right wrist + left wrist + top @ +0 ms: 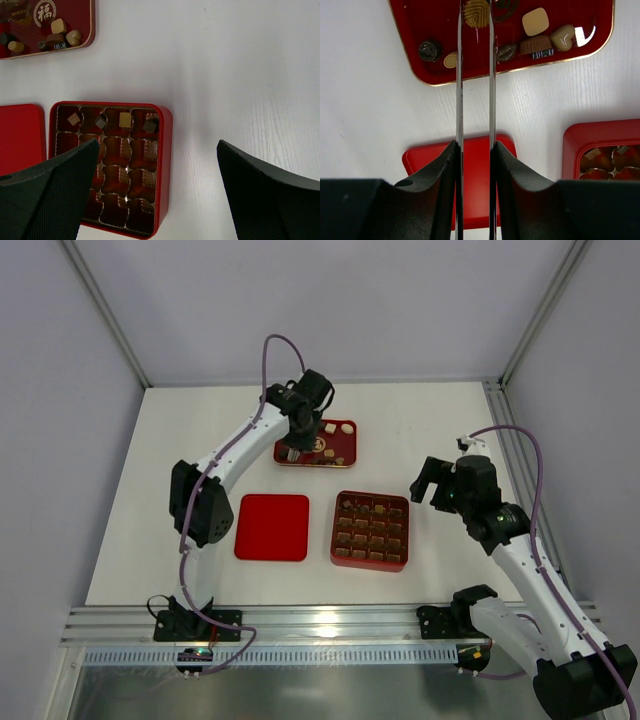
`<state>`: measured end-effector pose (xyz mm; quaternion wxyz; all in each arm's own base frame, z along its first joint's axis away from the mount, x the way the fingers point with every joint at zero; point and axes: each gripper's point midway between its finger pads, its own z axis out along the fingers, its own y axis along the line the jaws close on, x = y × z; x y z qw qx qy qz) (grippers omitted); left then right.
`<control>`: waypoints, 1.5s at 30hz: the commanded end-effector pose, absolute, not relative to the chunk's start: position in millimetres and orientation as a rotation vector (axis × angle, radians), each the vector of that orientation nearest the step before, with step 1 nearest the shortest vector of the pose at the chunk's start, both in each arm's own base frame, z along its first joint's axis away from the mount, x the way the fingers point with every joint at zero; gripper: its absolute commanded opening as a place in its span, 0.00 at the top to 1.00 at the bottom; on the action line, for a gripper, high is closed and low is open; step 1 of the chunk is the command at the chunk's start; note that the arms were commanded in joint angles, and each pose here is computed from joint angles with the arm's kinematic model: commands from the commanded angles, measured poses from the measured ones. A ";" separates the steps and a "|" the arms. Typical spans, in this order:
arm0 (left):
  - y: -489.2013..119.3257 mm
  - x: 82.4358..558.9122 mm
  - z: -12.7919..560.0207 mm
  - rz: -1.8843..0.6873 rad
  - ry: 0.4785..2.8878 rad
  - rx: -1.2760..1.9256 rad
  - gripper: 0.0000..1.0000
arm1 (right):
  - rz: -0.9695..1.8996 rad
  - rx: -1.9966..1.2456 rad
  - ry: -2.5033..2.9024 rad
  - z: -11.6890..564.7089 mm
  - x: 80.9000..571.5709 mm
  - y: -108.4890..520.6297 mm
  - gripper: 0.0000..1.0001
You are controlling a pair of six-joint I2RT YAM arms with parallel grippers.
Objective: Pack the chocolate
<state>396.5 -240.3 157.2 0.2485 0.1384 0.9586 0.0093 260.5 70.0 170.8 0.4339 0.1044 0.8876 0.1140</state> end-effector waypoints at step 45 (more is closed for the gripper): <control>-227.4 387.8 146.3 0.054 2.667 0.395 0.60 | 0.281 0.263 2.172 179.0 264.3 67.7 0.00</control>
